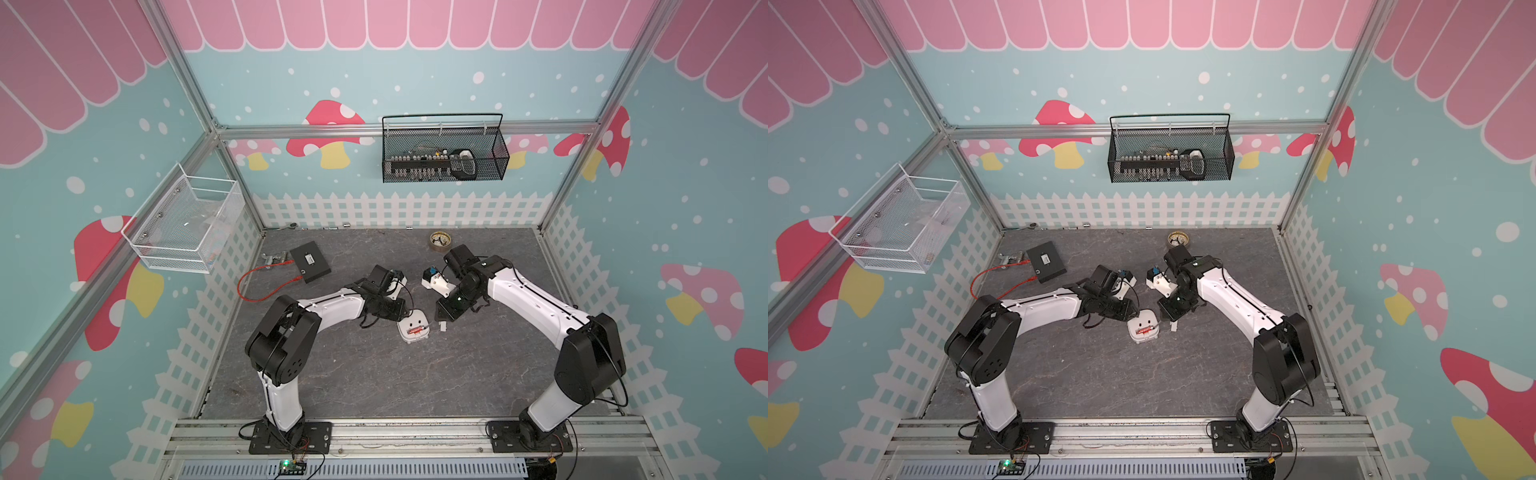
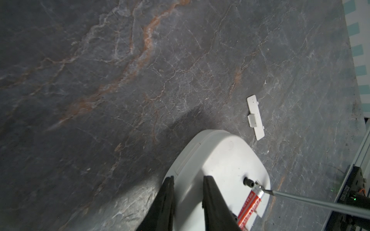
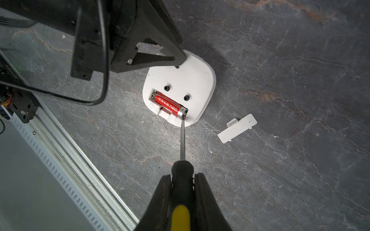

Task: Remove the battery from the alarm
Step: Release the battery from the alarm.

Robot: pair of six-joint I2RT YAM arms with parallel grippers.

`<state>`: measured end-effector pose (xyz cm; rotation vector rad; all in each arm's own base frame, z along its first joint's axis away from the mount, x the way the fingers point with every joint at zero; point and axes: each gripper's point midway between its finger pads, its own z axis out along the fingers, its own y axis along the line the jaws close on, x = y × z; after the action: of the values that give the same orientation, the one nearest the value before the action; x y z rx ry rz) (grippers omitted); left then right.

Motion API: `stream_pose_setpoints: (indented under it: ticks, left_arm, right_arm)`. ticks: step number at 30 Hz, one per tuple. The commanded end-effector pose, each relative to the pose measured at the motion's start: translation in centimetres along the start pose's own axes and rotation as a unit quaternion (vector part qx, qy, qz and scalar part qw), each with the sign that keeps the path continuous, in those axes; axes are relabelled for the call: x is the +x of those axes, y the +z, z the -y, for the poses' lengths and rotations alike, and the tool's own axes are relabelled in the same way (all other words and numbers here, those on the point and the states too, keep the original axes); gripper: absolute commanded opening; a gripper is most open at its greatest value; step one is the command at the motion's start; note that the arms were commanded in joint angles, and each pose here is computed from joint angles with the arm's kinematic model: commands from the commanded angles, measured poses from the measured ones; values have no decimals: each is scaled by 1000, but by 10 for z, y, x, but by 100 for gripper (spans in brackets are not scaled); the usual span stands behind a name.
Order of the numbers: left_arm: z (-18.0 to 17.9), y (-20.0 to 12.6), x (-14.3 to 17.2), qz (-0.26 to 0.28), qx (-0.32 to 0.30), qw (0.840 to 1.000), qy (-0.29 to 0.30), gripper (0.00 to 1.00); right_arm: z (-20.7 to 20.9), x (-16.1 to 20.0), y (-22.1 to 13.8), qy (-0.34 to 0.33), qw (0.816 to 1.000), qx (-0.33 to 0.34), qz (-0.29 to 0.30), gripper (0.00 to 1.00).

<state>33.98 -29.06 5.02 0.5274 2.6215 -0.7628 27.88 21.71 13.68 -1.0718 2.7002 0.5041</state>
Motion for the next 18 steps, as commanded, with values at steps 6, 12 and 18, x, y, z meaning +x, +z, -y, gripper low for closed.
stream_pose_setpoints:
  ticks: [6, 12, 18]
  left_arm:
    - [-28, 21, 60, -97, -53, 994, -17, 26]
    - [-29, 21, 59, -96, -54, 994, -17, 25]
    - [-28, 21, 59, -97, -54, 994, -17, 25]
  right_arm:
    - [-13, -8, 1, -10, 999, -28, 16, 0]
    - [-33, -20, -12, -25, 996, -70, 55, 0]
    - [-55, -32, -32, -50, 988, -112, 95, 0]
